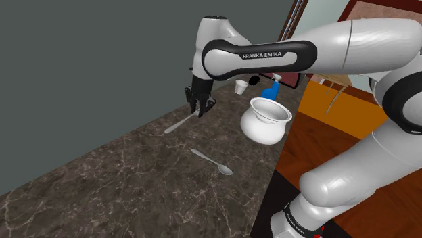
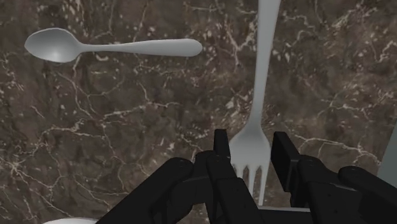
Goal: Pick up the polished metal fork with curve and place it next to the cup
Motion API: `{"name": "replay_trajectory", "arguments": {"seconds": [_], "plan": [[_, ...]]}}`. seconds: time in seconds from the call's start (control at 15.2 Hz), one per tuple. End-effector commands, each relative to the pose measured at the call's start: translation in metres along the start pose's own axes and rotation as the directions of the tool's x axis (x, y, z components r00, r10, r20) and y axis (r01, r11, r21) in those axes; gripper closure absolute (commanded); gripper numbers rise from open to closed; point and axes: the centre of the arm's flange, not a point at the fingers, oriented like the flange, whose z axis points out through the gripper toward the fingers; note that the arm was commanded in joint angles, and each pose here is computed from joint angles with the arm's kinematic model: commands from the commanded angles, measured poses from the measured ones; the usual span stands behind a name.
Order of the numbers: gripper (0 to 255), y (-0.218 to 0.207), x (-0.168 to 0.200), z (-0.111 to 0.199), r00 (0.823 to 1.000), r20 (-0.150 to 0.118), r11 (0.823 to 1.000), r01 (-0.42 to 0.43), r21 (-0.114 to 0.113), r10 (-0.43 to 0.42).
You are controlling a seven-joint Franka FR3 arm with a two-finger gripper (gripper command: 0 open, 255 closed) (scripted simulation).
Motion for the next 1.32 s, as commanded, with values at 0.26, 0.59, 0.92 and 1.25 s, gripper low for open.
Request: {"name": "replay_trajectory", "arguments": {"seconds": [0.26, 0.59, 0.92, 1.25], "plan": [[255, 0.008, 0.074, 0.003, 1.0, 0.0, 1.0, 0.0, 0.0, 0.0], [255, 0.017, 0.139, 0.007, 1.0, 0.0, 1.0, 0.0, 0.0, 0.0], [255, 0.026, 0.204, 0.011, 1.0, 0.0, 1.0, 0.0, 0.0, 0.0], [255, 0.035, 0.27, 0.015, 1.0, 0.0, 1.0, 0.0, 0.0, 0.0]]}}
